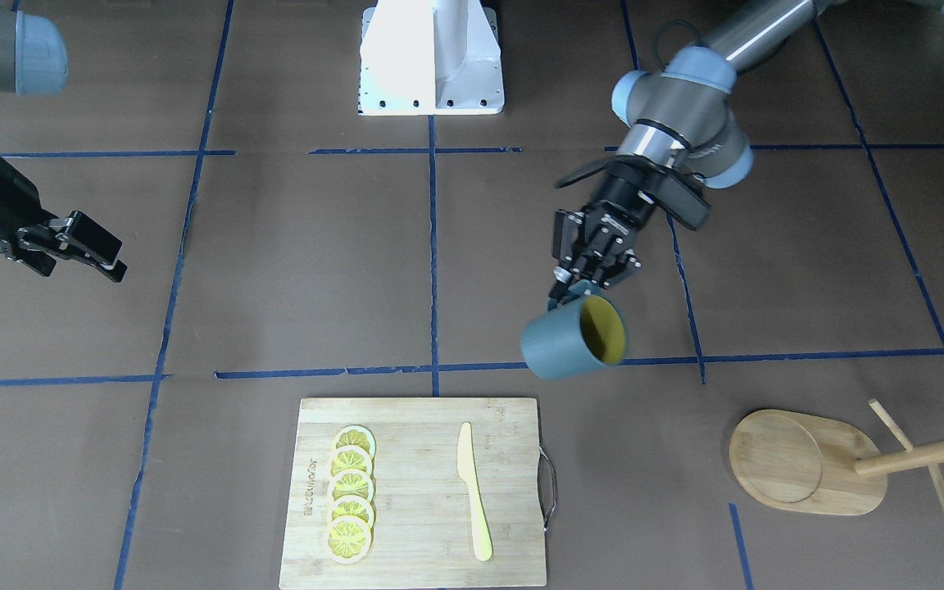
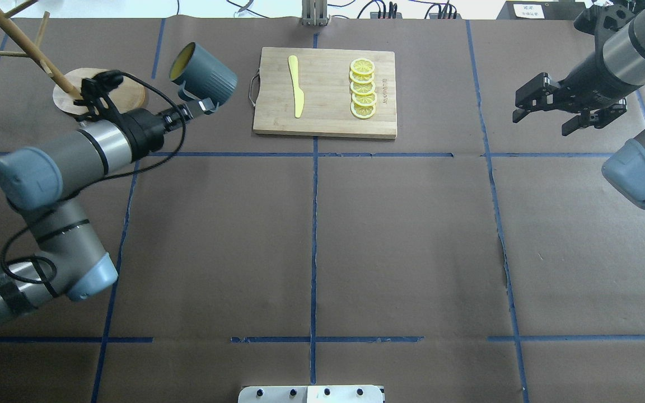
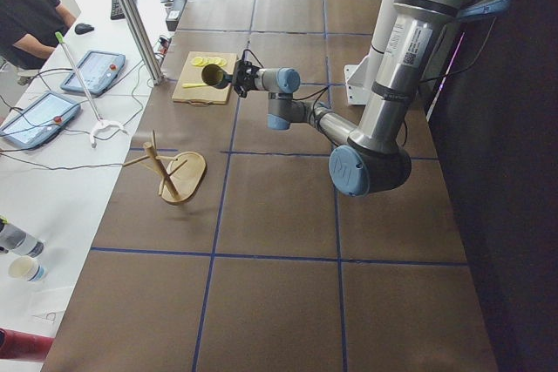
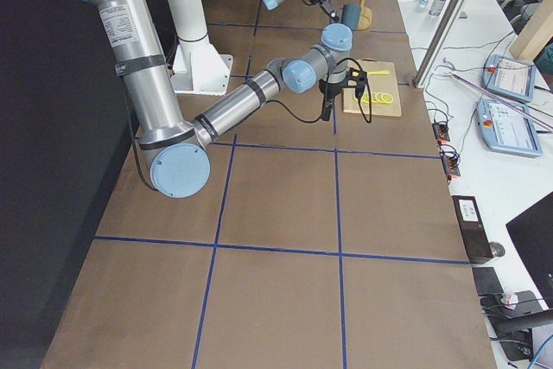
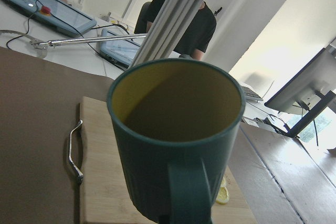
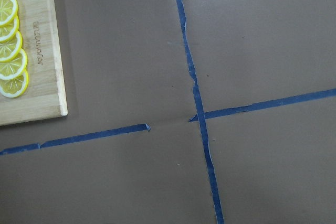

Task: Hang cup on storage rack
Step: 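Lift the teal mug with the left gripper toward the wooden rack, then slide the teal mug onto a rack peg with the left gripper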

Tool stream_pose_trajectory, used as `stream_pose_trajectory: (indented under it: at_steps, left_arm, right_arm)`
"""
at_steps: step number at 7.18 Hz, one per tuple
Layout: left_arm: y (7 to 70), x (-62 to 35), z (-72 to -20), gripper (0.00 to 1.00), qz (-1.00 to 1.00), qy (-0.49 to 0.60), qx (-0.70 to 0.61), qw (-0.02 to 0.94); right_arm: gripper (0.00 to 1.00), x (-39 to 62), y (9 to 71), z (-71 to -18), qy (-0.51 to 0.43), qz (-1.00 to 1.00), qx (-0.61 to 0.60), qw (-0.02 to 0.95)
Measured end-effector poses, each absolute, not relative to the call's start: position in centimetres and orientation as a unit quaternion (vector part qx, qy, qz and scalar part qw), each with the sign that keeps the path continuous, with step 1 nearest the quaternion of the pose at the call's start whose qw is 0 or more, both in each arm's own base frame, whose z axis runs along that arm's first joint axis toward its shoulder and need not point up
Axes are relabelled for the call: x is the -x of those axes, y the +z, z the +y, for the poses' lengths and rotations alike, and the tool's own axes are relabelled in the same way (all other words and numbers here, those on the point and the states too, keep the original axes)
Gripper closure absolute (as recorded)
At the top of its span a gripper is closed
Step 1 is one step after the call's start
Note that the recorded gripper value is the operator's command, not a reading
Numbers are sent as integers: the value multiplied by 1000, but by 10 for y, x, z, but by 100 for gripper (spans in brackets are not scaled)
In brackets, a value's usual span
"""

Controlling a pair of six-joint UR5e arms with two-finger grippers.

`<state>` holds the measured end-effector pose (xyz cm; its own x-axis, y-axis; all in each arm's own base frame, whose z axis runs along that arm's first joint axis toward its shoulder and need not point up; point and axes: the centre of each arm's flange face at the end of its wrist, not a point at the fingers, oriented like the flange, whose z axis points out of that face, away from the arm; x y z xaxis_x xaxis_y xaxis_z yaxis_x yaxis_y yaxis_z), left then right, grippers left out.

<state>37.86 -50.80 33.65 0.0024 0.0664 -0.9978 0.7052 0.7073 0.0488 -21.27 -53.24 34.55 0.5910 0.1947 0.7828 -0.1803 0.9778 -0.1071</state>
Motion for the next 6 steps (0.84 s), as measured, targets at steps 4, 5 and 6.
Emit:
stream_pose_trajectory:
  at_steps: [4,5,6]
  left_arm:
    - [383,-278,-573,100,721,-409,-88,553]
    - [395,-257,-583,100,738,-448,-45,503]
    - [400,-235,-590,100,752,-479,-12,453]
  right_arm:
    - [1,212,346,-532,108,-438,6,893]
    - [1,212,347,-533,108,-436,6,893]
    - [1,212,348,-533,109,-435,4,894]
